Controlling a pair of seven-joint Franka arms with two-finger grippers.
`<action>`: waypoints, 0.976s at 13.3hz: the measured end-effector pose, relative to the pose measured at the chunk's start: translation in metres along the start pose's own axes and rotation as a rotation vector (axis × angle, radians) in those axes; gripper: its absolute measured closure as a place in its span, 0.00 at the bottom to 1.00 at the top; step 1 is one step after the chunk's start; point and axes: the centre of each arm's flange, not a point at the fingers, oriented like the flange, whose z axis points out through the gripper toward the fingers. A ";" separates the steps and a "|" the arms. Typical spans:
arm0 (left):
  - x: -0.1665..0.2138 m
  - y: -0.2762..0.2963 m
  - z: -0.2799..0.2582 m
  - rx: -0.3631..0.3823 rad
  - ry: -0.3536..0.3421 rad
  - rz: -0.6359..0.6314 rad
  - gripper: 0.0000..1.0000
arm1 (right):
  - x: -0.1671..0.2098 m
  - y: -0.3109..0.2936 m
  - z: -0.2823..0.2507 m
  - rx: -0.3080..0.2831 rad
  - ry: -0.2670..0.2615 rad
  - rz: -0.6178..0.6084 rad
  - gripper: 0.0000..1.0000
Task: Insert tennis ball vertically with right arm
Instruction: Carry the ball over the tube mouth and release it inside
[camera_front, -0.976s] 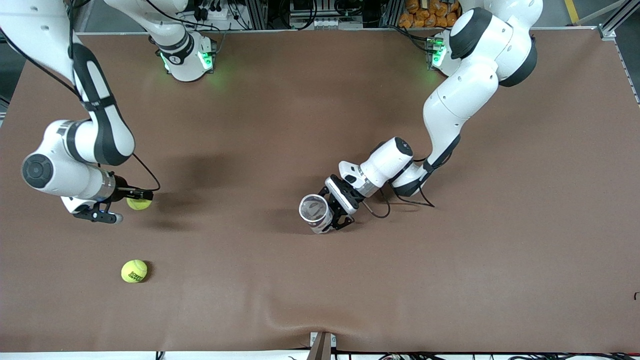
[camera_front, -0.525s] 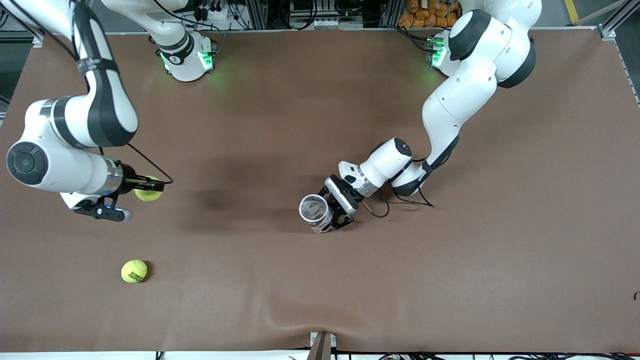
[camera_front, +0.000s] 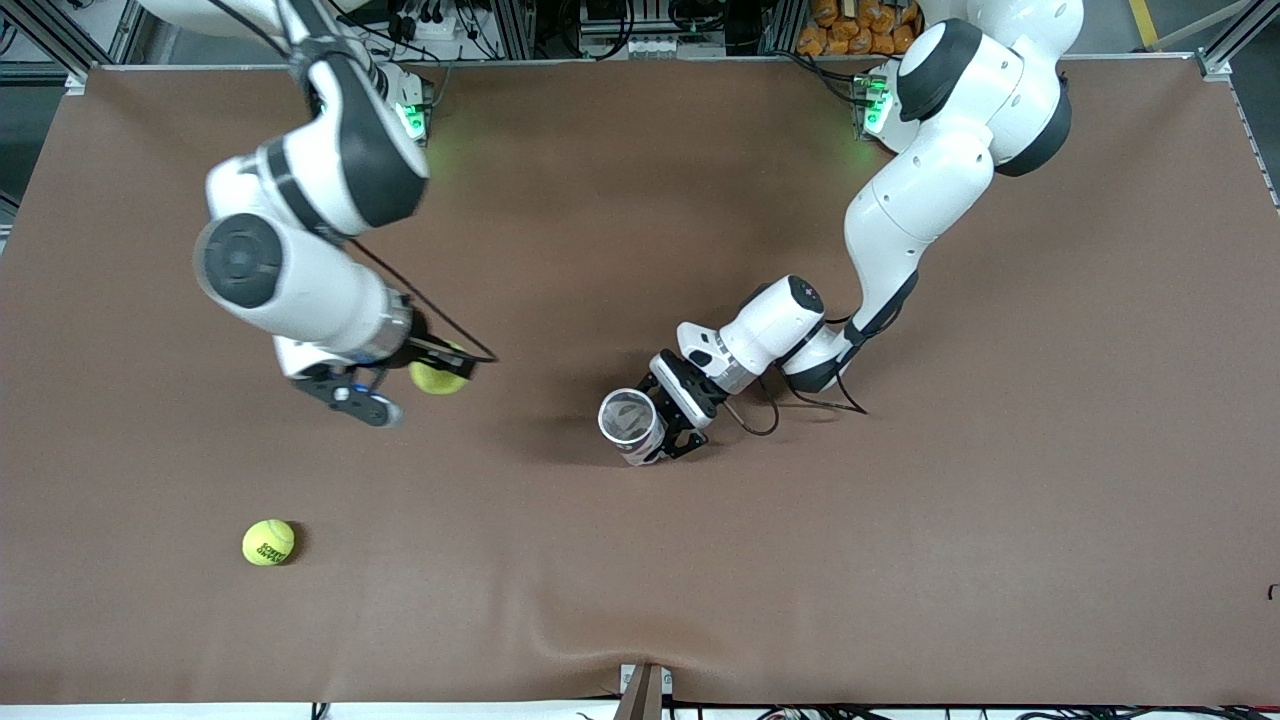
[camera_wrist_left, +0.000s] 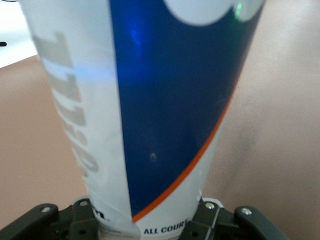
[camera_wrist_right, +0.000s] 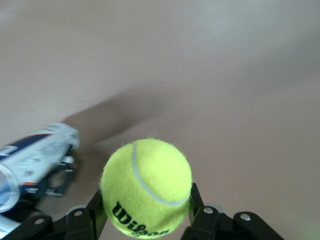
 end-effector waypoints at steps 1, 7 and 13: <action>0.000 0.000 0.000 0.000 0.000 0.000 0.40 | -0.004 -0.019 0.010 0.030 -0.001 0.041 0.34; -0.012 -0.023 -0.012 -0.017 0.027 0.117 0.40 | -0.032 -0.090 0.031 0.142 0.022 0.178 0.34; -0.014 -0.030 -0.015 -0.014 0.031 0.123 0.40 | -0.085 -0.139 0.024 0.254 0.040 0.263 0.34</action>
